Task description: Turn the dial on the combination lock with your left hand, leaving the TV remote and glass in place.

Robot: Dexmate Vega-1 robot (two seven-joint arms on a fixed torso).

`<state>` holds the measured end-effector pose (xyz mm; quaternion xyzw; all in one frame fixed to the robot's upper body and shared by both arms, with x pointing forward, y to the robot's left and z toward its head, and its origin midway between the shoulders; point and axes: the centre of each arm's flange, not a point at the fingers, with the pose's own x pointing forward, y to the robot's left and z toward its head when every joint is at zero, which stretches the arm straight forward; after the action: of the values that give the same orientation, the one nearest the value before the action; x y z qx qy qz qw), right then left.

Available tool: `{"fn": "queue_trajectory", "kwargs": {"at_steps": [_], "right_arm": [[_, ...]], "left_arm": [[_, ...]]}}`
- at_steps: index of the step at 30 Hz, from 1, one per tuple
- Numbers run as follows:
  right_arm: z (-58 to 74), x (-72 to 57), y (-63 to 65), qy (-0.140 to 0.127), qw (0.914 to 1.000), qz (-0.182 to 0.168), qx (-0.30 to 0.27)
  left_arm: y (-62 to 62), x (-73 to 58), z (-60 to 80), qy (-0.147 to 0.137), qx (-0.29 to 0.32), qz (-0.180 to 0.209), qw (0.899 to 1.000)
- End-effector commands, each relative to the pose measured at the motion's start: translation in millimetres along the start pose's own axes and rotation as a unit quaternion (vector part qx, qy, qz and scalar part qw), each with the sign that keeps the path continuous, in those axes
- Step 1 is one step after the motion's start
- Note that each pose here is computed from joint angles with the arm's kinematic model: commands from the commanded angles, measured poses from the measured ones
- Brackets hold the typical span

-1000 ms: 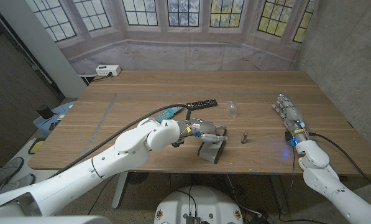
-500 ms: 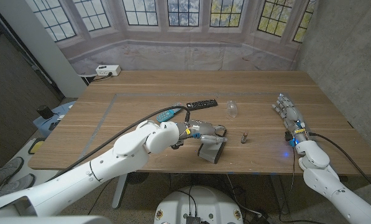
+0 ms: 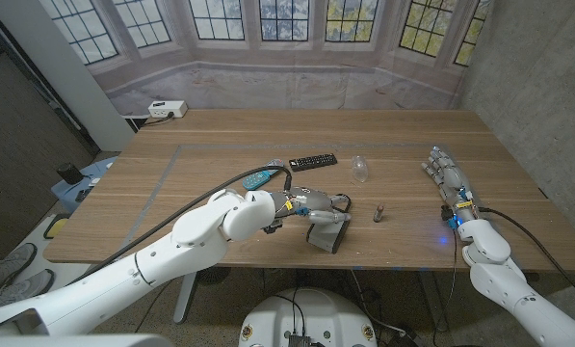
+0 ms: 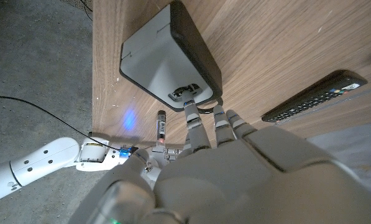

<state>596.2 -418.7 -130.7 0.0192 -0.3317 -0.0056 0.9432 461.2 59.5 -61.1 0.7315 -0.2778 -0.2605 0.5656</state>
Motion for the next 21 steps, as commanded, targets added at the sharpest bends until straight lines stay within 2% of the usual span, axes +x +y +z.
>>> {"fn": "queue_trajectory", "kwargs": {"at_steps": [1,21], "right_arm": [[0.6,-8.4,0.7,-0.001,1.0,-0.005,-0.001],[2.9,-17.9,6.3,-0.001,0.9999,-0.011,-0.002]], "left_arm": [[-3.3,-4.2,0.9,-0.005,-0.007,-0.003,1.0],[-6.7,-11.9,-2.4,-0.01,-0.011,0.002,1.0]]}}
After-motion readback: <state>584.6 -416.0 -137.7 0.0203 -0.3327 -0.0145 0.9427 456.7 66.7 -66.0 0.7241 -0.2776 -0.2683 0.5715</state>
